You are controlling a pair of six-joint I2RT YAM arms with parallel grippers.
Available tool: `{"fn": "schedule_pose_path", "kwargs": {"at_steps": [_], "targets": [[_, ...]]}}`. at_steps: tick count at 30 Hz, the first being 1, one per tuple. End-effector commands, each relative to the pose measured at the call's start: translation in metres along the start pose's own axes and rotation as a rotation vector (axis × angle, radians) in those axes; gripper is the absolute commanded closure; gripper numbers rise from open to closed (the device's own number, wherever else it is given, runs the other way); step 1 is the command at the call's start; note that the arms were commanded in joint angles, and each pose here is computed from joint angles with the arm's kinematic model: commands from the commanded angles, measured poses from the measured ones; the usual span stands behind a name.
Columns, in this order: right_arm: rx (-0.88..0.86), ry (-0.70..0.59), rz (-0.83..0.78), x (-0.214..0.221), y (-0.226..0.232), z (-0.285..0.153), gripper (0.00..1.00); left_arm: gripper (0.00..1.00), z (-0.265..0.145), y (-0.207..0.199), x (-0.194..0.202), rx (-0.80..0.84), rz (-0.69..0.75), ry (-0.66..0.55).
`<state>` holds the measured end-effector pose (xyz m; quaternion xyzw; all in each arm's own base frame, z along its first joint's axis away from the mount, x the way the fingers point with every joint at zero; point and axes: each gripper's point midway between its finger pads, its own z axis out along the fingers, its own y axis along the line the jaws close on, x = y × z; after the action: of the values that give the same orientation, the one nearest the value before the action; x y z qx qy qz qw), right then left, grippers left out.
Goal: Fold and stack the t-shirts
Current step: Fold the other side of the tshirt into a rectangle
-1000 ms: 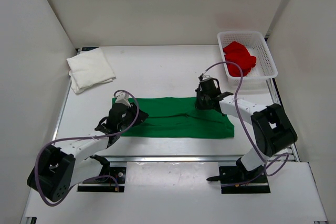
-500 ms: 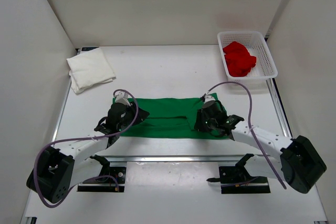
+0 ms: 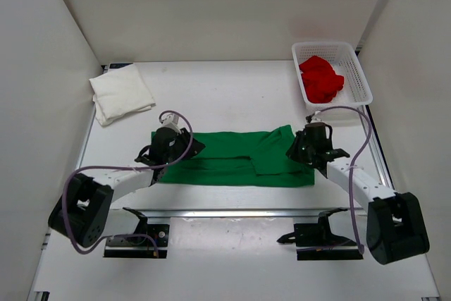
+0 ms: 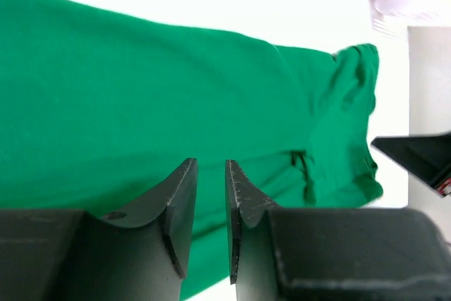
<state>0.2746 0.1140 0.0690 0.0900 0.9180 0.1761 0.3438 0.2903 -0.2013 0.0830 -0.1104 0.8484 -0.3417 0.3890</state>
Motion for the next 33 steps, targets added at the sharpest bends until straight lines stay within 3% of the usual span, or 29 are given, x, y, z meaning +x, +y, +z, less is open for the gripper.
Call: {"fn": "schedule_pose_path", "kwargs": {"at_steps": [1, 5, 8, 14, 18, 28, 33], "targets": [[-0.018, -0.046, 0.035, -0.01, -0.016, 0.009, 1.0, 0.66, 0.011, -0.009, -0.02, 0.03, 0.002, -0.023], [-0.045, -0.21, 0.032, -0.072, -0.01, 0.01, 0.89, 0.67, 0.028, -0.011, -0.032, 0.052, -0.031, 0.003], [-0.007, -0.244, 0.016, -0.099, -0.016, 0.019, 0.73, 0.67, 0.041, 0.003, -0.045, 0.022, -0.062, 0.007], [-0.038, -0.238, 0.043, -0.114, -0.026, 0.044, 0.65, 0.67, 0.05, 0.035, -0.047, -0.014, -0.145, 0.025], [-0.059, -0.189, 0.031, -0.11, -0.022, 0.064, 0.66, 0.67, 0.049, 0.054, -0.054, -0.036, -0.198, 0.005], [-0.083, -0.238, 0.085, -0.115, -0.026, 0.072, 0.69, 0.68, 0.04, 0.095, -0.057, -0.096, -0.312, -0.022], [-0.102, -0.228, 0.128, -0.117, -0.034, 0.076, 0.89, 0.68, 0.031, 0.114, -0.063, -0.129, -0.348, -0.054]]}}
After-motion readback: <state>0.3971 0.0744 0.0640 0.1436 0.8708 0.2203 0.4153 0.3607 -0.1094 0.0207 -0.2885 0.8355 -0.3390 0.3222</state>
